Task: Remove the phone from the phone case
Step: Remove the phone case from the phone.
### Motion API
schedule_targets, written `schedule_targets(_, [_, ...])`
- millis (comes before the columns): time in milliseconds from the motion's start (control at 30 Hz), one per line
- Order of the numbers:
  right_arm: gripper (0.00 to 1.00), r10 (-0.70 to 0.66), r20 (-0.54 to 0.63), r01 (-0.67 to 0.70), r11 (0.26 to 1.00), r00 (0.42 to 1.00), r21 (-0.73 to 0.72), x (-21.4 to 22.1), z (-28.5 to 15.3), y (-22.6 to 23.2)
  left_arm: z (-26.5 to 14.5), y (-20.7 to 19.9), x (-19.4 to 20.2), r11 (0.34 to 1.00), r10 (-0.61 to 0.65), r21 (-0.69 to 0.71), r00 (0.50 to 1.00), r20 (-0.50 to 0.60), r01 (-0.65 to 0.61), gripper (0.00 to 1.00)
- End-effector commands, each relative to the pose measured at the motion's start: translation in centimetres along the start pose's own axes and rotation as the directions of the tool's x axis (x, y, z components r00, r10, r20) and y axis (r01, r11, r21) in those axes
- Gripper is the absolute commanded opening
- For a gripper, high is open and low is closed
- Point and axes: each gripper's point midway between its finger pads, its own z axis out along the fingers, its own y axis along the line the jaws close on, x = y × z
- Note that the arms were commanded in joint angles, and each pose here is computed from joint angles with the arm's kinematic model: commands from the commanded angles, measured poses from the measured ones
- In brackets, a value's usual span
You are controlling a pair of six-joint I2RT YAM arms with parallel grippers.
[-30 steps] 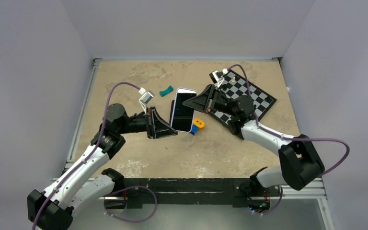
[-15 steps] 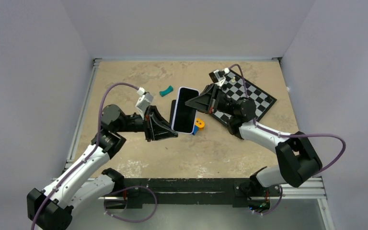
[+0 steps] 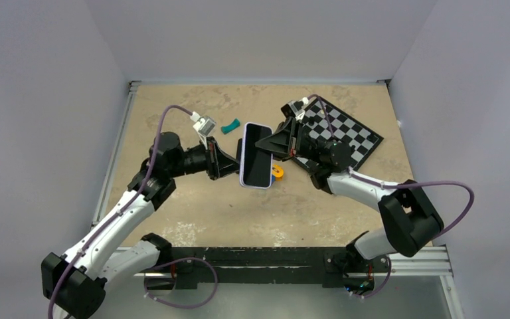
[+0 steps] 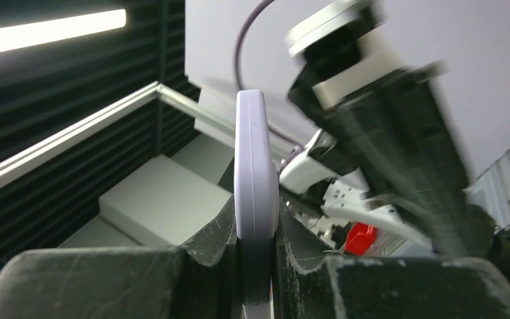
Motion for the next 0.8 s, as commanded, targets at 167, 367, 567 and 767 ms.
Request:
schedule_targets(167, [0.00,-0.278,-0.027,0.258,0.920,0.960,-0.296,3.1,0.1,7.9,-2.1,1.8,1.5,0.987,-0.079,-0.131,0.990,0.121,0.095,0.05])
schedule_targets(367, [0.00,-0.355,0.167,0.362,0.932,0.920,-0.013,-2.4,2.4,4.4,-4.0,-1.4,0.8,0.988,-0.143,-0.004,0.940,0.311,0.152,0.62])
schedule_targets(567, [0.00,-0.451,0.317,0.428,0.892,0.834,0.143,-6.3,3.2,3.4,-4.8,-1.9,0.0,0.991,-0.133,0.027,0.908,0.397,0.133,0.62])
schedule_targets(767, [0.00,-0.424,0.370,0.390,0.906,0.827,0.166,-7.4,4.3,1.5,-5.1,-1.9,-1.9,0.995,-0.097,0.047,0.858,0.505,0.084,0.63])
